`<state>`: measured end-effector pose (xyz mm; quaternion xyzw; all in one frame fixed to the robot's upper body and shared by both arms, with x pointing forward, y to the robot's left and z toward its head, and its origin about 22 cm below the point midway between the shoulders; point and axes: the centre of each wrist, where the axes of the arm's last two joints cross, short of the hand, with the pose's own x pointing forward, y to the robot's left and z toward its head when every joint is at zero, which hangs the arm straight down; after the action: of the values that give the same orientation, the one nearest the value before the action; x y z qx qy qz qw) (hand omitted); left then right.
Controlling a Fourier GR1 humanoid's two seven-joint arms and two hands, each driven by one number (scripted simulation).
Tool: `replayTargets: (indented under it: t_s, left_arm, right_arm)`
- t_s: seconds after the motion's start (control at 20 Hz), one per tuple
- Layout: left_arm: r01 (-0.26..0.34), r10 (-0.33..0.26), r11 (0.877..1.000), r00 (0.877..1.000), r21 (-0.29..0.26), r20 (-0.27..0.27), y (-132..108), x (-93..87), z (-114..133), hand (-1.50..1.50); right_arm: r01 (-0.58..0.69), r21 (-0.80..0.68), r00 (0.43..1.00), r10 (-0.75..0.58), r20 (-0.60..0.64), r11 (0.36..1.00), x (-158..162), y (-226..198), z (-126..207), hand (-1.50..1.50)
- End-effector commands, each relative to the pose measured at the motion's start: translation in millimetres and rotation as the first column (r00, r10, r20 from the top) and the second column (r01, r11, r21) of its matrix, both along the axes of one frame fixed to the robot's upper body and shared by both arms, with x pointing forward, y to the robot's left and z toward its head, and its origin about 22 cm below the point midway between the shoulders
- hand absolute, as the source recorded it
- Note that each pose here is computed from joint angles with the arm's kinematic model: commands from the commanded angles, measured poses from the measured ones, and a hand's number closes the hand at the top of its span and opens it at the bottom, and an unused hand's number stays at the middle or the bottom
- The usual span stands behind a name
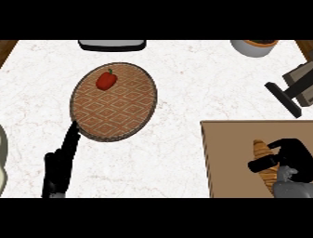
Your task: Pick the croissant from the tray and place it in the tiered basket
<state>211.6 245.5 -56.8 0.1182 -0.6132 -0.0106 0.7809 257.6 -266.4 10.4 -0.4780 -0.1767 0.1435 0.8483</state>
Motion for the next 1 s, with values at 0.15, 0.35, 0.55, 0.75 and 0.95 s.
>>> replayTargets:
  t_s: [0.15,0.35,0.55,0.75,0.95]
  left_arm:
    - [-0.008,0.008,1.000,1.000,-0.017,-0.015,-11.5,-6.9,10.9,0.00]
    - [-0.023,0.023,1.000,1.000,-0.015,-0.013,11.5,5.9,3.6,0.00]
    - [-0.025,0.025,1.000,0.999,-0.002,-0.036,-7.4,-13.8,-9.1,0.00]
    - [-0.056,0.056,0.998,0.997,0.006,-0.044,17.3,-6.4,-2.4,0.00]
    - [-0.043,0.043,0.999,0.998,0.002,-0.042,7.9,-4.9,-6.0,0.00]
  right_arm:
    - [0.075,-0.120,0.996,-0.070,0.046,0.990,4.9,-6.5,-7.2,1.50]
    - [-0.101,-0.150,0.988,0.117,0.098,0.983,-5.7,-76.4,105.8,1.50]
    - [-0.133,-0.184,0.966,0.168,0.195,0.974,-19.7,-116.6,184.7,1.50]
    - [-0.023,-0.135,0.900,0.079,0.429,0.991,-45.8,-118.3,235.4,1.50]
    - [0.080,-0.155,0.789,0.032,0.614,0.985,-68.3,-135.1,303.0,1.50]
